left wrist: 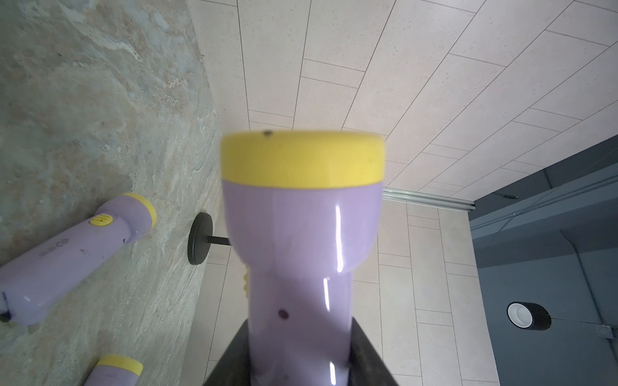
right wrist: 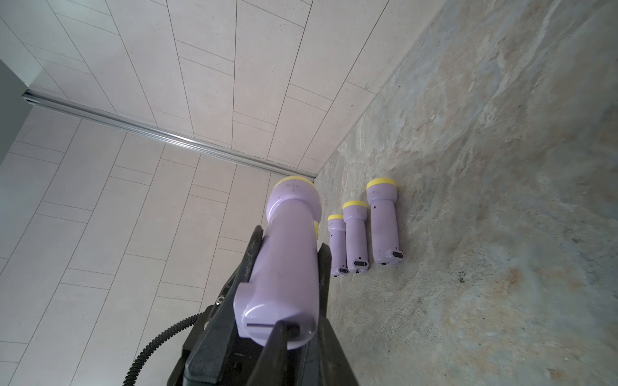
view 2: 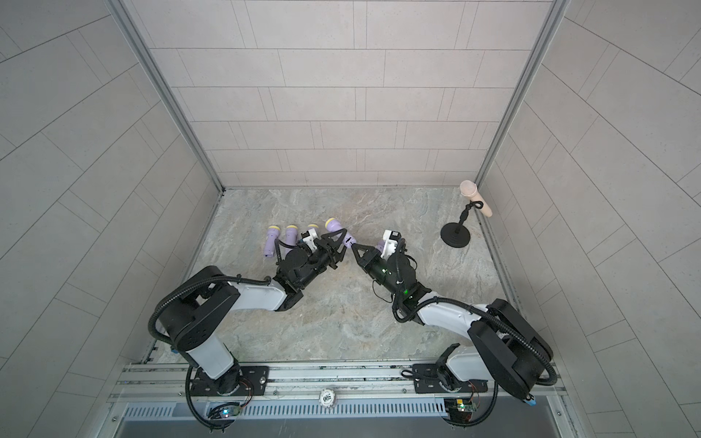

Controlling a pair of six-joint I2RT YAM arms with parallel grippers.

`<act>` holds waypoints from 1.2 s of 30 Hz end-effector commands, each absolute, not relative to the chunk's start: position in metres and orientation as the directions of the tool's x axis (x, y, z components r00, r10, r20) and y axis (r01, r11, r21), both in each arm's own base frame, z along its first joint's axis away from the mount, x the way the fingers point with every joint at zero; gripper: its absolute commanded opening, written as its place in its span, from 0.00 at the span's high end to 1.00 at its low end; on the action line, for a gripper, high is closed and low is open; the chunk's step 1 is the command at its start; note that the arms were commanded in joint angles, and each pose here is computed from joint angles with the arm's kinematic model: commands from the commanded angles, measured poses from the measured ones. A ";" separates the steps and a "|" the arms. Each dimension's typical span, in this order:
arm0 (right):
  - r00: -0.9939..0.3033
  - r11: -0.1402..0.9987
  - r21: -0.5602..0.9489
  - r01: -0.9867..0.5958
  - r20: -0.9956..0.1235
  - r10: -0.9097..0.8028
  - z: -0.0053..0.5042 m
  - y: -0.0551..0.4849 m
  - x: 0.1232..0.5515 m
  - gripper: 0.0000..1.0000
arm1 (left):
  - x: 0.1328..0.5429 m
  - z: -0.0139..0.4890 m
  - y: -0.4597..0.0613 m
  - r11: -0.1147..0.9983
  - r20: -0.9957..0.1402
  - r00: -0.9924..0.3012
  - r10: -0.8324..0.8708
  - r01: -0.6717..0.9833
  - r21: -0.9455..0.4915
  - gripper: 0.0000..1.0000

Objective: Close the plug at the bottom of the flashlight
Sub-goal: Close the plug of the flashlight.

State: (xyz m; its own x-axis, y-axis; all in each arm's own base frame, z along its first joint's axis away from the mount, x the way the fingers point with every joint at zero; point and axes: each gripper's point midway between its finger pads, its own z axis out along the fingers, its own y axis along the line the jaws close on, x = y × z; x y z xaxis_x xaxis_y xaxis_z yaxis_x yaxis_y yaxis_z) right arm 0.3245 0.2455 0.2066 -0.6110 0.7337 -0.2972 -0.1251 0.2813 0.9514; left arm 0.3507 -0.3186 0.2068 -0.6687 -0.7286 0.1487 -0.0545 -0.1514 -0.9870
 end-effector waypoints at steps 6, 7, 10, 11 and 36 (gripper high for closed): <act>-0.620 0.390 0.921 -0.019 -0.317 0.718 0.181 0.237 0.324 0.79 | 0.321 0.278 -0.338 -0.292 0.126 -0.793 -0.597 0.068 -0.954 1.00; -0.621 0.396 0.918 -0.019 -0.321 0.715 0.181 0.236 0.324 0.79 | 0.321 0.278 -0.337 -0.291 0.126 -0.793 -0.597 0.067 -0.954 1.00; -0.626 0.419 0.908 -0.013 -0.335 0.705 0.180 0.235 0.322 0.78 | 0.323 0.275 -0.332 -0.286 0.129 -0.779 -0.613 0.067 -0.956 1.00; -0.626 0.424 0.905 -0.017 -0.340 0.702 0.181 0.234 0.321 0.78 | 0.324 0.275 -0.329 -0.284 0.128 -0.774 -0.620 0.070 -0.956 1.00; -0.493 0.701 0.708 -0.089 -0.643 0.587 0.269 0.149 0.258 0.26 | 0.335 0.198 -0.314 -0.049 0.095 -0.752 -0.652 -0.083 -0.995 1.00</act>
State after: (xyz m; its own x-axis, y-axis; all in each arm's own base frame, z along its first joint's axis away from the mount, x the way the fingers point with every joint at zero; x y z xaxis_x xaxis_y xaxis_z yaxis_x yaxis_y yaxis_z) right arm 0.2637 0.1668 0.2830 -0.4982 0.6516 -0.5721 -0.1437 0.5886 0.7955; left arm 0.3416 -0.3154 0.1923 -0.7289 -0.6738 0.1215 -0.0881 -0.0837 -0.9926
